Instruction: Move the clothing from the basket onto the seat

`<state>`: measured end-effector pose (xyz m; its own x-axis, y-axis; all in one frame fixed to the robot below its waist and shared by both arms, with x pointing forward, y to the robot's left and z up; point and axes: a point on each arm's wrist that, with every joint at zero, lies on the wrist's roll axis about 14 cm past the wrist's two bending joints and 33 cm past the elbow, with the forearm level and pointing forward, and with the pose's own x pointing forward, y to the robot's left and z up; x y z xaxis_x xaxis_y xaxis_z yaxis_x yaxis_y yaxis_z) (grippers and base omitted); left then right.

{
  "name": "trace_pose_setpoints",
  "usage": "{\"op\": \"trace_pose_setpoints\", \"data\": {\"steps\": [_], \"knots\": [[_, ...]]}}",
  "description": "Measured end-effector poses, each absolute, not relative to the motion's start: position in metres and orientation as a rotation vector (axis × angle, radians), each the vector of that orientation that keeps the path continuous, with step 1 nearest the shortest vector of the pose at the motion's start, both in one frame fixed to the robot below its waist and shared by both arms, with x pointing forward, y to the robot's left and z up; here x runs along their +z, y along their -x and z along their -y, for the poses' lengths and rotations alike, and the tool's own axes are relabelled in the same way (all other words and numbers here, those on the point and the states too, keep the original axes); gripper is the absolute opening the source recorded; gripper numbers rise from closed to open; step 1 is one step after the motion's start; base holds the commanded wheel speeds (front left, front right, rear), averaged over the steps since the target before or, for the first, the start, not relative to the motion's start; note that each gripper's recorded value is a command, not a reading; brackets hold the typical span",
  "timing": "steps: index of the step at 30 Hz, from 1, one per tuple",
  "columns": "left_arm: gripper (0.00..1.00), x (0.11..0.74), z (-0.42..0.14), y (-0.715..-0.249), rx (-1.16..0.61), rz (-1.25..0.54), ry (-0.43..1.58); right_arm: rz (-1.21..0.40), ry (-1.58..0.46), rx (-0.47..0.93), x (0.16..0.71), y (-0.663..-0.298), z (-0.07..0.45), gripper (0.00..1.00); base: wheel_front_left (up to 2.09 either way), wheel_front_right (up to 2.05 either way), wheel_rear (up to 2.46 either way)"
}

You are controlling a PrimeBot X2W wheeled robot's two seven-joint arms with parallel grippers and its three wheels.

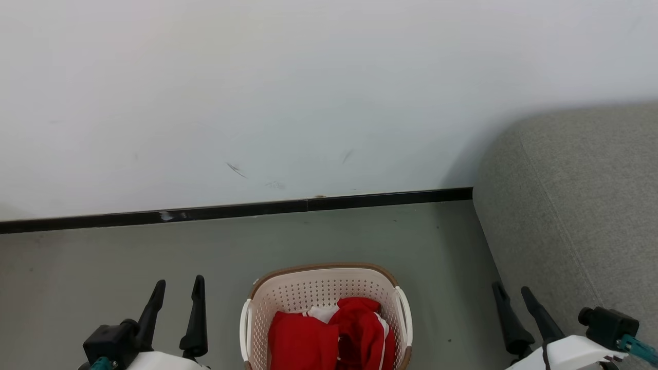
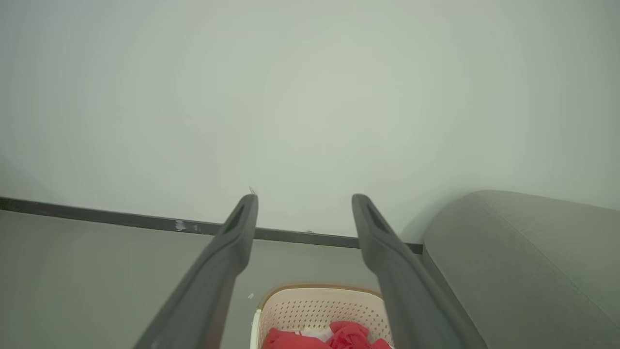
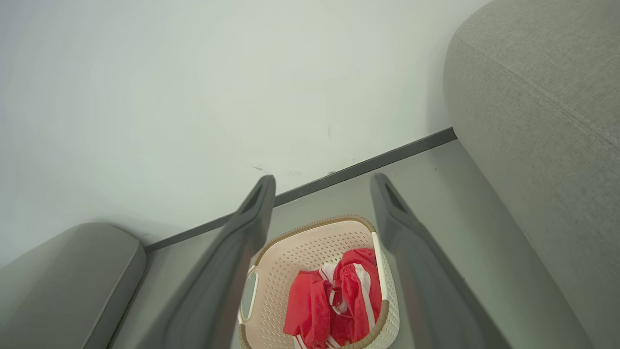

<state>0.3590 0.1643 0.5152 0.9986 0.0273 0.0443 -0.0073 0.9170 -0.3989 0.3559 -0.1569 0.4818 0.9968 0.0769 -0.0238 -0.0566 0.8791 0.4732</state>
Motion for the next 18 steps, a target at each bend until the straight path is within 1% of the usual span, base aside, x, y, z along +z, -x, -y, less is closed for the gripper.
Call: {"op": "trace_pose_setpoints", "data": {"steps": [8, 18], "knots": [[1.00, 0.512, -0.172, -0.353, 0.064, 0.057, 0.288, -0.018, -0.368, 0.102, 0.486, -0.355, 0.151, 1.00, 0.00, 0.00, 0.00], [1.00, 0.516, -0.170, -0.350, 0.067, 0.090, 0.150, 0.002, -0.219, 0.144, 0.487, -0.352, 0.144, 1.00, 0.00, 0.00, 0.00]]}}
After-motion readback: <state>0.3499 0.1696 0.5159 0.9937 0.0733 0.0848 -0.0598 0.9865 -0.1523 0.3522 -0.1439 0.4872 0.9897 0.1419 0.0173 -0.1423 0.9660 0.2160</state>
